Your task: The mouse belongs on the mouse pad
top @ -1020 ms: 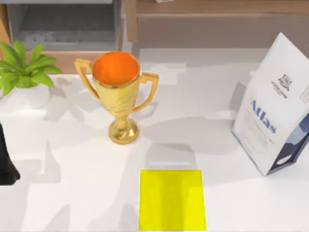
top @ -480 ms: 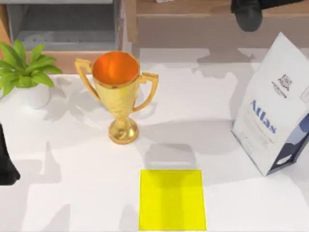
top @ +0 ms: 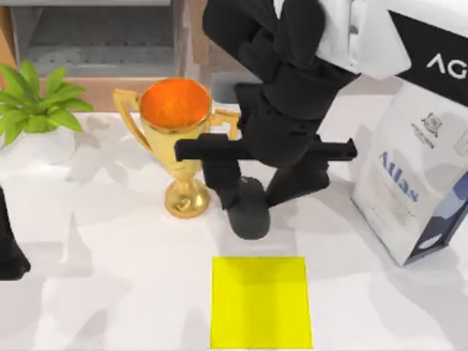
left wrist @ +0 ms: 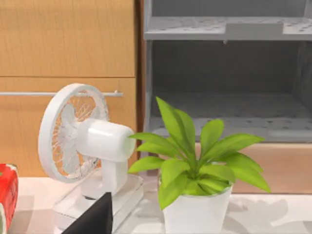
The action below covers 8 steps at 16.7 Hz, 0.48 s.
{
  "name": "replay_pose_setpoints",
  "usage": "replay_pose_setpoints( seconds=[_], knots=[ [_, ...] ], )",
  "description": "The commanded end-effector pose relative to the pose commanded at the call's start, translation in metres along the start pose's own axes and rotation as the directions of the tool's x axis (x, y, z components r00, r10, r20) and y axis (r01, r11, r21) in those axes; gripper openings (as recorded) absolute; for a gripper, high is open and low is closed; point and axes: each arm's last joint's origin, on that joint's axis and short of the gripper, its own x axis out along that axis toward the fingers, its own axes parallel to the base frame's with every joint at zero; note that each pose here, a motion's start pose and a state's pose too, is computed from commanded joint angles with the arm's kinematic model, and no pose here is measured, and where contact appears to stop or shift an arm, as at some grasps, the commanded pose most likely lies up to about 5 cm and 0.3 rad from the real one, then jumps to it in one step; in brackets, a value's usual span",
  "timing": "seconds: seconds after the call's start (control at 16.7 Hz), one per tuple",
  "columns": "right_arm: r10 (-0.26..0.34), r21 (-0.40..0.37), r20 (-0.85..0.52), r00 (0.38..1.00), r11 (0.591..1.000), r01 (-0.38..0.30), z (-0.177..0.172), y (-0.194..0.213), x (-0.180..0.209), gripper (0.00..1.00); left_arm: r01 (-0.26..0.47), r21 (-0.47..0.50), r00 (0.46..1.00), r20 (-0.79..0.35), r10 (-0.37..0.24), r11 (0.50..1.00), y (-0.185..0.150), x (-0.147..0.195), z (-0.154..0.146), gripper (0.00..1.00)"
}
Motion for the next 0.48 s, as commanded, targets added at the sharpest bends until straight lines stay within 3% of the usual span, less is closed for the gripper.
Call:
replay_pose_setpoints(
  seconds=[0.3,0.48],
  knots=[
    [-0.177,0.155,-0.035,0.984,0.971,0.18,-0.029,0.006,0.068,0.0,0.0,0.0,1.0,0.0,0.0,1.0,0.0,0.0,0.0,1.0],
    [-0.238,0.211,0.006,0.971,0.95,0.232,-0.033,0.001,0.085,0.0,0.0,0.0,1.0,0.0,0.0,1.0,0.0,0.0,0.0,1.0]
  ],
)
